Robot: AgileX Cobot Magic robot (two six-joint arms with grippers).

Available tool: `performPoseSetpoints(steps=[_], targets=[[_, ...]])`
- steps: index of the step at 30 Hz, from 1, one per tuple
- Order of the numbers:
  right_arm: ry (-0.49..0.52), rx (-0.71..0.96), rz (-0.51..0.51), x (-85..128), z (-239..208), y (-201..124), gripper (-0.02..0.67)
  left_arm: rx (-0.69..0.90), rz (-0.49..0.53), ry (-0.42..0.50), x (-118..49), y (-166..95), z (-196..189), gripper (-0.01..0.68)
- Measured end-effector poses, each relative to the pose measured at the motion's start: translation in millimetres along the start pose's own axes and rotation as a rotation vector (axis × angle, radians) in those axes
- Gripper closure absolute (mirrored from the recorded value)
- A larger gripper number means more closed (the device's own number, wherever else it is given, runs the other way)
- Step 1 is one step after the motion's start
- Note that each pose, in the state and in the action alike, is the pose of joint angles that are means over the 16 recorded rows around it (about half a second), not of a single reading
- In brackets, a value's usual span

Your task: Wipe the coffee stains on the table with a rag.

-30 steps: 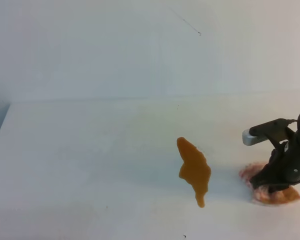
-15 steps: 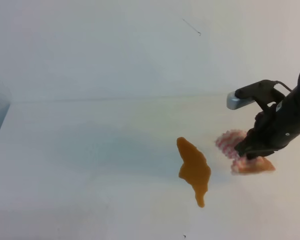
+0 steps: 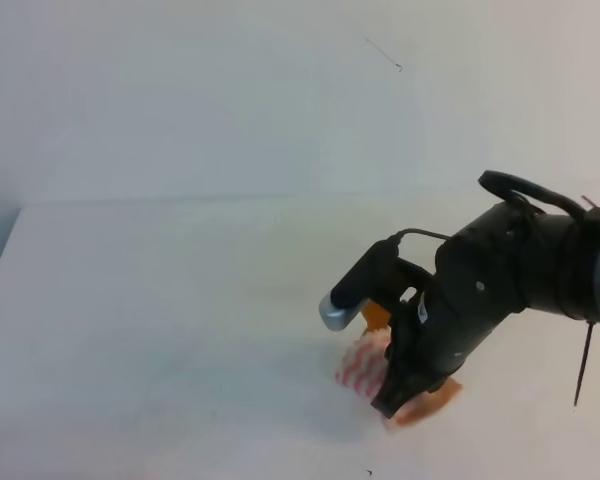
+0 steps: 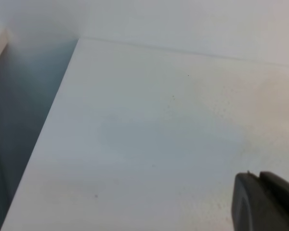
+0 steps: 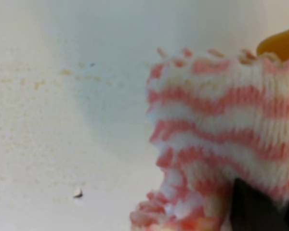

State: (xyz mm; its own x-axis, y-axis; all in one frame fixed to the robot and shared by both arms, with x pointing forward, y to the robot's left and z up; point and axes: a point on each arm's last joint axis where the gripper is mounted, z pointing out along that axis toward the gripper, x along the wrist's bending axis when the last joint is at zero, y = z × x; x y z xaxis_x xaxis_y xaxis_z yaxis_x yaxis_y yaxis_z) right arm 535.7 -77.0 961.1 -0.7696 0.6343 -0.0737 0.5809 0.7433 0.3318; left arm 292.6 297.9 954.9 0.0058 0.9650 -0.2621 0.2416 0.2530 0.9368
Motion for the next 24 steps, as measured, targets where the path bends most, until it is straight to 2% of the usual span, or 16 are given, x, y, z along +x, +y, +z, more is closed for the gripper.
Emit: performPoseSetpoints(steps=[5,12,24], targets=[[-0.018,0.044,-0.019,8,25,-1,0.649,0.000,0.000,0.000,0.2,-1,0,0.673],[-0.034,0.078,-0.001,4,55,-3,0.652,0.000,0.000,0.000,0.0,0,0,0.673],[-0.085,0.083,0.048,-29,79,23,0.653,0.000,0.000,0.000,-1.1,4,-1,0.674]])
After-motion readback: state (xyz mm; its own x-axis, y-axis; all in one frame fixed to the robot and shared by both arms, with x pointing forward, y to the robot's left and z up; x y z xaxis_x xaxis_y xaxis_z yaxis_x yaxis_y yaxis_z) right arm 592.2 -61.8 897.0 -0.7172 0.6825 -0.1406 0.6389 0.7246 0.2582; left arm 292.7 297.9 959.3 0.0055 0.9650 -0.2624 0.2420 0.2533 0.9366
